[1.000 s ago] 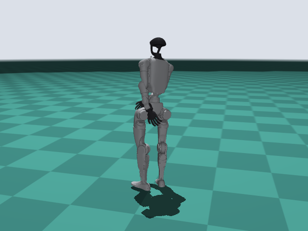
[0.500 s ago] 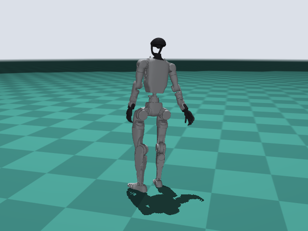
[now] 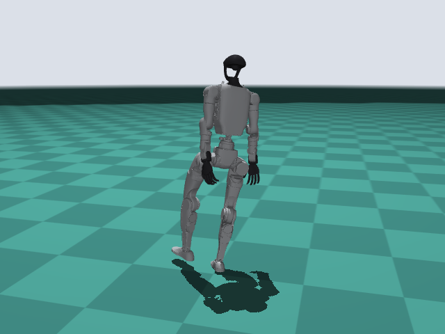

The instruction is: Upper body actions

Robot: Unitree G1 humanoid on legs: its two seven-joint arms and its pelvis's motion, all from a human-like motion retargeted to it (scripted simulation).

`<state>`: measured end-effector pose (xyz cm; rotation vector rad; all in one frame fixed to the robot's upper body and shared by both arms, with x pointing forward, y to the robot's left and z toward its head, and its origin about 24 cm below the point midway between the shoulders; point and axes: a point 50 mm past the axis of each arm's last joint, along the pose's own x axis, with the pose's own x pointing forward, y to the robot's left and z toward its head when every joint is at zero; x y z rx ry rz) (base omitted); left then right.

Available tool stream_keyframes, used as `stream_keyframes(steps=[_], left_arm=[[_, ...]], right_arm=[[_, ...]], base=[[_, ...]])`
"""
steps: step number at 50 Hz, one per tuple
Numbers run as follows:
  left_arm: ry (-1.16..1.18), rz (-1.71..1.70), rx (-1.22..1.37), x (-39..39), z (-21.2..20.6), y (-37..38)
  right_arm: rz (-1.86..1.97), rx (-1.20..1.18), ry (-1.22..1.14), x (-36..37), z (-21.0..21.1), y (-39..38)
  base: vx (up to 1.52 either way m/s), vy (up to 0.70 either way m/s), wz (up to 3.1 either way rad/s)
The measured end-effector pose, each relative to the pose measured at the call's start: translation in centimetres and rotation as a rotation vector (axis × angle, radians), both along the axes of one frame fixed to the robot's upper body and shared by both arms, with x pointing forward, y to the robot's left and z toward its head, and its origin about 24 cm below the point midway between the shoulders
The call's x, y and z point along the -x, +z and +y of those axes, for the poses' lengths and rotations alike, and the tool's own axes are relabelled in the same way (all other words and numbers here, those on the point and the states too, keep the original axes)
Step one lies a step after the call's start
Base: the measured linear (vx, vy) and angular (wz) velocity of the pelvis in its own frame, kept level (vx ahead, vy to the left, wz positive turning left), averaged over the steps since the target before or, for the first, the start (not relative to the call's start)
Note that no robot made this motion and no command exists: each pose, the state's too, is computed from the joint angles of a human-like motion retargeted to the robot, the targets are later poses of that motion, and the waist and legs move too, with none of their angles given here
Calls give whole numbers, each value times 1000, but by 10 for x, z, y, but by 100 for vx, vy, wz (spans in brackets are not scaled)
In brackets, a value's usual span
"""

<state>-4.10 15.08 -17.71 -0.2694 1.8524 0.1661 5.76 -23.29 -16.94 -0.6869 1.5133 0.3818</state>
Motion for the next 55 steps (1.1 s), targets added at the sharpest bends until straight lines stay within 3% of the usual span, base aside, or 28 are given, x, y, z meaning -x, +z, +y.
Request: stream_keyframes(steps=[9,25,36,43,48,55], left_arm=[[-25,-77,-5,-18,1,-3],[65,47,-24,23,1,2],[-24,-73,-77,-25,15,-3],[-76,-233,-101,-80,20,-3],[-132,-317,-128,-102,25,-1],[-41,-161,-104,-51,22,-4]], right_arm=[[26,31,-133,13,-3,-1],[182,3,-52,62,17,-7],[271,120,-172,85,-13,3],[211,113,-292,74,-10,1],[195,71,-185,59,-4,-1],[90,-8,48,13,13,-4]], base=[[-5,-6,-29],[4,4,10],[1,17,84],[-15,21,84],[-9,17,-27],[-2,15,-42]])
